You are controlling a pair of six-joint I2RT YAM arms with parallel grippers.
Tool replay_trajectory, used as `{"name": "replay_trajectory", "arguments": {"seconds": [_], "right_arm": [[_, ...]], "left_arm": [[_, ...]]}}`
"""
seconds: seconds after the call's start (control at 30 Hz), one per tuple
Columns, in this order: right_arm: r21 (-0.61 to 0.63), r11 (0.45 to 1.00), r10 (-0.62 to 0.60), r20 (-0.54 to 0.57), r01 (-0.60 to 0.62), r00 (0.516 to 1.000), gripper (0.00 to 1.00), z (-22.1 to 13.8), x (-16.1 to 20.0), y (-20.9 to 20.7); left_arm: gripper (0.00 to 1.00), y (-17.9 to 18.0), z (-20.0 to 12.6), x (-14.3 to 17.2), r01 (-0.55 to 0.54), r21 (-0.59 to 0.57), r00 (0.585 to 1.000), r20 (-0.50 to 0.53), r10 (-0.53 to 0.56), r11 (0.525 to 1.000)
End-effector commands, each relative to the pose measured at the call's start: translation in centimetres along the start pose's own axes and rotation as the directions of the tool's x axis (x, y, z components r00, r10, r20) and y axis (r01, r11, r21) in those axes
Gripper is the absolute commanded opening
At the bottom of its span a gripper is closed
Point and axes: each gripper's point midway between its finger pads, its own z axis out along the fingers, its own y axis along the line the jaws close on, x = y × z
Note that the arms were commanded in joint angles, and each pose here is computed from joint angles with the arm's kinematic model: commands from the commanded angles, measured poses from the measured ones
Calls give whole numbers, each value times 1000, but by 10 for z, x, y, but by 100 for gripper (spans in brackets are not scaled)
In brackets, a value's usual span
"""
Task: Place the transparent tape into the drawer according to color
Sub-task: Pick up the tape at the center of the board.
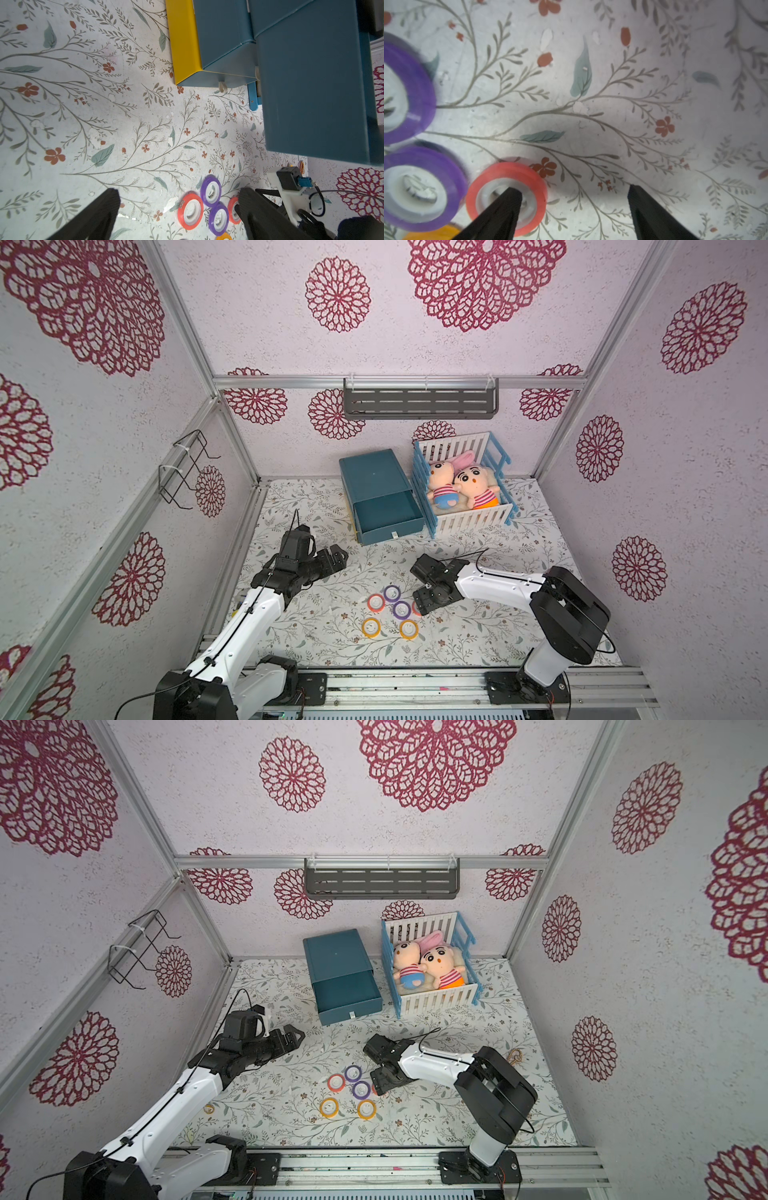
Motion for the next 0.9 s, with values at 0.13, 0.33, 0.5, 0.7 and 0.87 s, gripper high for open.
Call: {"name": "replay_trajectory", "arguments": {"seconds": [0.13,0.33,0.5,0.7,0.87], "right_arm": [[62,998,-26,-60,29,998,75,1,11,-14],[3,998,-61,-114,62,992,63,1,17,-6],[-30,995,-101,-152,97,983,60,3,19,1],[-40,992,-127,-185,122,974,50,7,24,3],[-64,991,-128,-201,118,971,39,11,31,6]], "left_arm": [[97,-6,-6,-3,-40,8,999,10,40,999],[97,-7,-8,-3,-41,9,999,12,41,999],[97,-7,-8,-3,-40,10,999,9,40,999],[97,-7,-8,-3,-44,7,999,9,44,999],[97,-6,-8,-3,-43,4,999,9,43,999]]}}
